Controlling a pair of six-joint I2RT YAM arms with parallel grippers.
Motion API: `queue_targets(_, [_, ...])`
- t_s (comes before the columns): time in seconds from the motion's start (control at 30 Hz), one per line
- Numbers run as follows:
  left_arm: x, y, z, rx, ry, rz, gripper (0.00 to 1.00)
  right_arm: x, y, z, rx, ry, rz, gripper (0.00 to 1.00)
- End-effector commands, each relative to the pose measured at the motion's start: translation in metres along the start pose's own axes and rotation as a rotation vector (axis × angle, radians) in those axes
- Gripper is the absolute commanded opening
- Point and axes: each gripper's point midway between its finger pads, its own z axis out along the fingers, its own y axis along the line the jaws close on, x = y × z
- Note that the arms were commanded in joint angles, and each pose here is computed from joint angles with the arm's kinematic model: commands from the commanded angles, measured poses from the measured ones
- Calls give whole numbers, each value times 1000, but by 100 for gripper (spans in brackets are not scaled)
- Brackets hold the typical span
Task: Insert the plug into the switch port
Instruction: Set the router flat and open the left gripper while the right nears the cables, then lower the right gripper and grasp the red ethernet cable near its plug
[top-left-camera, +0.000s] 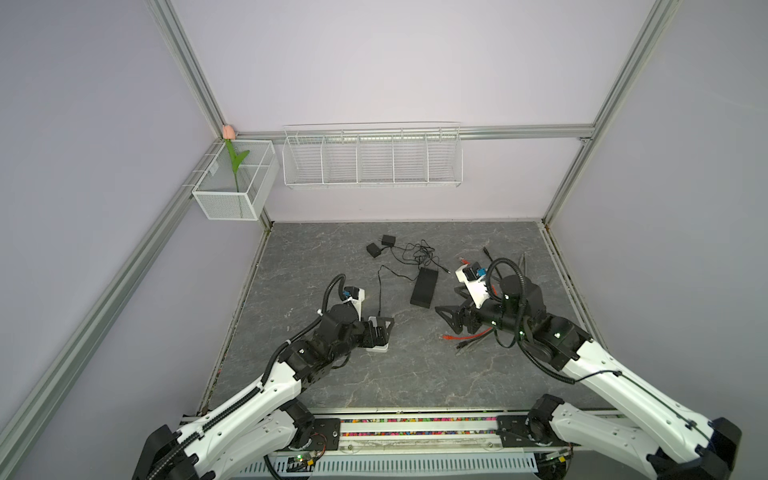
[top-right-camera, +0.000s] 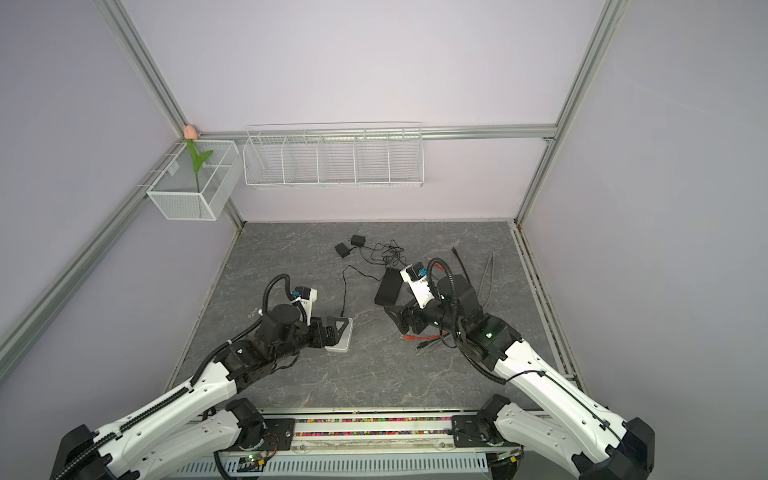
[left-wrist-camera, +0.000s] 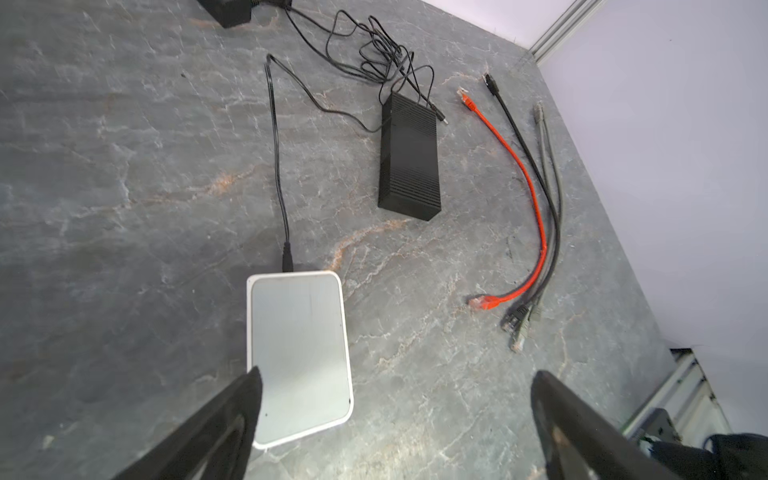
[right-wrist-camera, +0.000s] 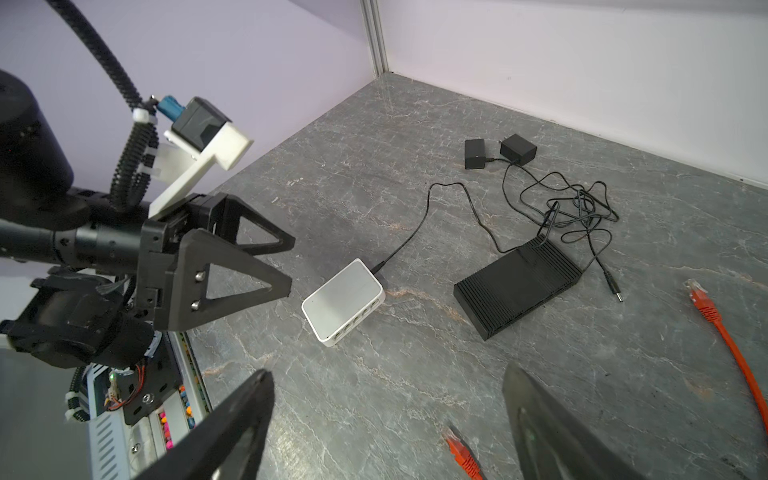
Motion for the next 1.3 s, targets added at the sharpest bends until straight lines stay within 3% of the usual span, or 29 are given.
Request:
queue_targets(0.0, [-3, 0, -10, 23, -47, -62, 98, -6, 5, -5, -23, -10, 20, 89])
queue_targets(0.07, [-2, 9, -13, -34, -42, -57, 98, 6, 14, 1, -76, 41, -48, 89])
queue_targets(0.13, [-1, 14, -15, -69, -30, -48, 98, 10, 32, 2, -161, 94, -192, 89])
queue_targets(0.37, [12, 18, -6, -39, -25, -84, 98, 44, 56, 19, -344, 220, -465, 89])
queue_targets(0.5, [18, 23, -3, -54, -7, -93, 97, 67, 32, 31, -258, 443, -496, 90])
queue_targets(0.63, [20, 22, -3, -44, -8, -100, 96, 99, 14, 36, -225, 648, -532, 99])
queue_targets(0.83, [21, 25, -1, -45, -16, -100, 96, 158, -31, 47, -165, 962, -560, 91])
queue_targets(0.93, [22, 26, 2, -49, -15, -93, 96, 172, -53, 59, -117, 1033, -568, 79])
queue_targets(1.0, [22, 26, 4, -49, -22, -86, 96, 175, -68, 64, -66, 1054, -590, 66])
queue_targets(1.27, [16, 26, 7, -56, -35, -38, 97, 183, -89, 79, -29, 1090, -573, 62])
